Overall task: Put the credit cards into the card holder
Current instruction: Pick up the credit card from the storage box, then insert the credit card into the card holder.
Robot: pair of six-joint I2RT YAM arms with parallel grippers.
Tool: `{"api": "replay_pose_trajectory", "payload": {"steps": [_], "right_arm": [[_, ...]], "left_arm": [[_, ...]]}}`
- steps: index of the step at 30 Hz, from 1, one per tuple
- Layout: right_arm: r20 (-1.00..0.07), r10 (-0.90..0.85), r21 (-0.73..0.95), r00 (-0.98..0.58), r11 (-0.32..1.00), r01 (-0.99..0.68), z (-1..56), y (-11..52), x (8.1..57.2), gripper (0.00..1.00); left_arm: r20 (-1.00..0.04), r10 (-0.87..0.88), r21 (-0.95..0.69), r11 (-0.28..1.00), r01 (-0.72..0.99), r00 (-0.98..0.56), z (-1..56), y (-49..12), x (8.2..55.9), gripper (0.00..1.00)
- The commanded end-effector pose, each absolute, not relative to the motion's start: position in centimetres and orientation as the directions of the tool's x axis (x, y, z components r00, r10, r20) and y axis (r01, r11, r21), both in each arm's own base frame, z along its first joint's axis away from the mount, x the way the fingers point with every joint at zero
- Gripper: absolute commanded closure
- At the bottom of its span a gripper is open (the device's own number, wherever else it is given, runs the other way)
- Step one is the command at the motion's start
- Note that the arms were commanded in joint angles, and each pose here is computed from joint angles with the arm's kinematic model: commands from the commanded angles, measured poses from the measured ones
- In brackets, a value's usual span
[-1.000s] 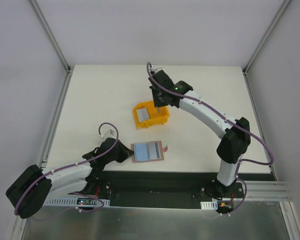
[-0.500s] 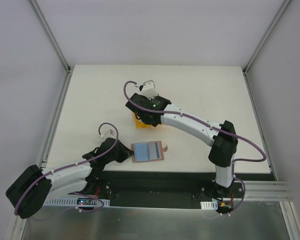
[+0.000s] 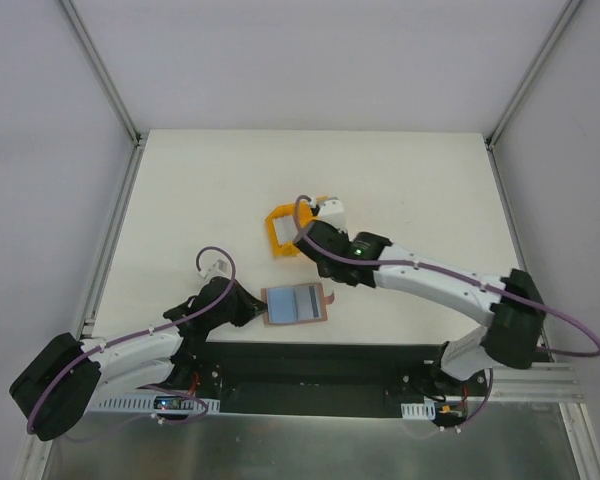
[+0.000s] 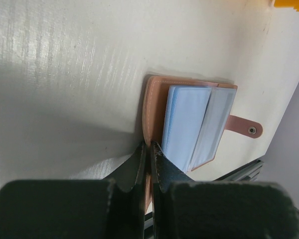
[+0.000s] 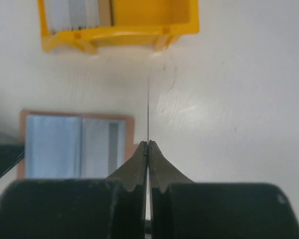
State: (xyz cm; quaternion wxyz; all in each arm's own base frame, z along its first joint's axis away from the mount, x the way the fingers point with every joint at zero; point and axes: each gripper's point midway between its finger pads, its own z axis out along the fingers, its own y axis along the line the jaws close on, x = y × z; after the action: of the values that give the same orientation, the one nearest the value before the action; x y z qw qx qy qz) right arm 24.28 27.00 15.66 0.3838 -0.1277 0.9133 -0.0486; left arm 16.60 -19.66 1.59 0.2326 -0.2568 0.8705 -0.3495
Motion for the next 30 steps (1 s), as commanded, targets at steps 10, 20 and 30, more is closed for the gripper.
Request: {"api": "replay_pose_trajectory", "payload": {"steps": [10, 20, 30], "right_arm": [[-0.42, 0.03, 0.653, -0.907, 0.704, -0.279, 10.0, 33.6, 16.5, 1.0], [-0.356, 0.068, 0.717, -0.932, 0.66, -0.226, 6.8, 33.3, 17.0, 1.0], [-0.319, 0.074, 0.724, -0.945, 0.662, -0.192, 4.9, 32.1, 18.2, 0.99]], "left_arm": [[-0.209, -0.615, -0.676, 0.653, -0.342, -0.761, -0.6, -18.3, 15.5, 1.0], [-0.204, -0.619, -0.659, 0.66, -0.361, -0.758, -1.2, -18.1, 15.4, 1.0], [-0.206, -0.614, -0.656, 0.664, -0.358, -0.762, -1.2, -18.1, 15.4, 1.0]]}}
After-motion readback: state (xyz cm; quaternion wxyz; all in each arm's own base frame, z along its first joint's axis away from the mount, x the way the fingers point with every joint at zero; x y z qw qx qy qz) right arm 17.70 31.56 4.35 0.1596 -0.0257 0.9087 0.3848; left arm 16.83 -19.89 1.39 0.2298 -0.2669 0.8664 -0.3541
